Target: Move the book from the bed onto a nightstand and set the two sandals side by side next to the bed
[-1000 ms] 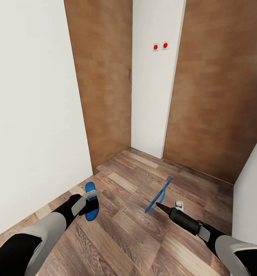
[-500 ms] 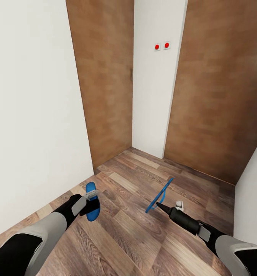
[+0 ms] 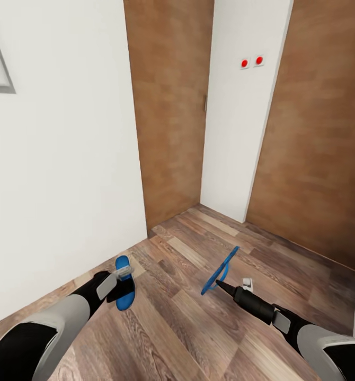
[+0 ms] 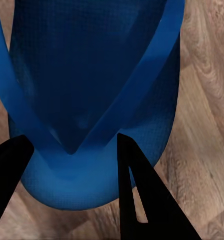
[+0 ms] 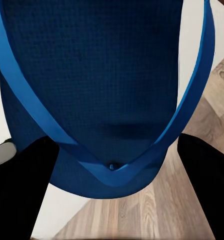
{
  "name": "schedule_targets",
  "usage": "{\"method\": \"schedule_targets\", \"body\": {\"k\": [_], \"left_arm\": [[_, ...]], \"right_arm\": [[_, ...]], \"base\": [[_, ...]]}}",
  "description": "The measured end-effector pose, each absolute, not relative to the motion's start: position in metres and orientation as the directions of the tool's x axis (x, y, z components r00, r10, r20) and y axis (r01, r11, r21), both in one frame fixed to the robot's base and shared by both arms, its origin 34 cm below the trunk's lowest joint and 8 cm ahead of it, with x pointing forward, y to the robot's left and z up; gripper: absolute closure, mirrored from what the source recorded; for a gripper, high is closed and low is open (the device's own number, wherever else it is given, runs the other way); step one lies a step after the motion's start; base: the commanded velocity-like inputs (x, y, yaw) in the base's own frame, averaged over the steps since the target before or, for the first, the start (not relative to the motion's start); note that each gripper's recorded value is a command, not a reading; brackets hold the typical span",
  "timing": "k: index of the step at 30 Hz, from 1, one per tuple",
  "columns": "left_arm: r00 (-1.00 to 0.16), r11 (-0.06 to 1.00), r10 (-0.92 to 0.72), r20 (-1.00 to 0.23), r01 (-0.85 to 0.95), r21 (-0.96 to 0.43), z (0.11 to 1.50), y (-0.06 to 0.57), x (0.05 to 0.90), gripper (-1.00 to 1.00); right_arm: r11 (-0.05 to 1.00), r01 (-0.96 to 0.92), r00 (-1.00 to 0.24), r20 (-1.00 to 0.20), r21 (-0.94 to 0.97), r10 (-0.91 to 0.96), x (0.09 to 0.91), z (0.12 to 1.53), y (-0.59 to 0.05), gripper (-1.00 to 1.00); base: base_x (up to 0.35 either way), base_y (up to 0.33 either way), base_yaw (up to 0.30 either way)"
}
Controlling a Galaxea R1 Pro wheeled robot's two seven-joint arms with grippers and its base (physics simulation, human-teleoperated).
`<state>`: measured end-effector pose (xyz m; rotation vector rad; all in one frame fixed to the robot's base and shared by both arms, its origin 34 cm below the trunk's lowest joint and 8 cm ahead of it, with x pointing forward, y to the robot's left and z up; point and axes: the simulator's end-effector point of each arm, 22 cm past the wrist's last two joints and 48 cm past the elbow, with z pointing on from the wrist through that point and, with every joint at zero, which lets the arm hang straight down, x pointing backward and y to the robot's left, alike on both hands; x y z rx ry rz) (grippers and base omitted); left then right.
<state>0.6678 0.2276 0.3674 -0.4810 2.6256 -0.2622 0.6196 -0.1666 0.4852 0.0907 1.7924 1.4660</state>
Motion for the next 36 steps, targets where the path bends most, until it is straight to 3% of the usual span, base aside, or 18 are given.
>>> {"method": "schedule_targets", "body": {"k": [16,25,36], "left_arm": [[-0.841,0.916,-0.388,-0.378,-0.307,-0.258,0.357,0.227,0.658,1.0],[-0.812,0.869,-0.486,-0.324,-0.409,-0.279,0.322,0.243,0.623,1.0],[-0.72,0.799,-0.583,-0.376,-0.426,-0.423,0.324,0.273,0.634,1.0]], "right_arm": [[0.331,-0.408,-0.678,-0.525,0.851,0.514,0.62,0.484,-0.167,1.0],[0.331,-0.409,-0.678,-0.526,0.85,0.514,0.62,0.484,-0.167,1.0],[0.321,-0.414,-0.684,-0.524,0.852,0.508,0.618,0.483,-0.155,1.0]], "base": [[0.0,0.0,0.27],[0.0,0.0,0.27],[0.0,0.0,0.27]]}}
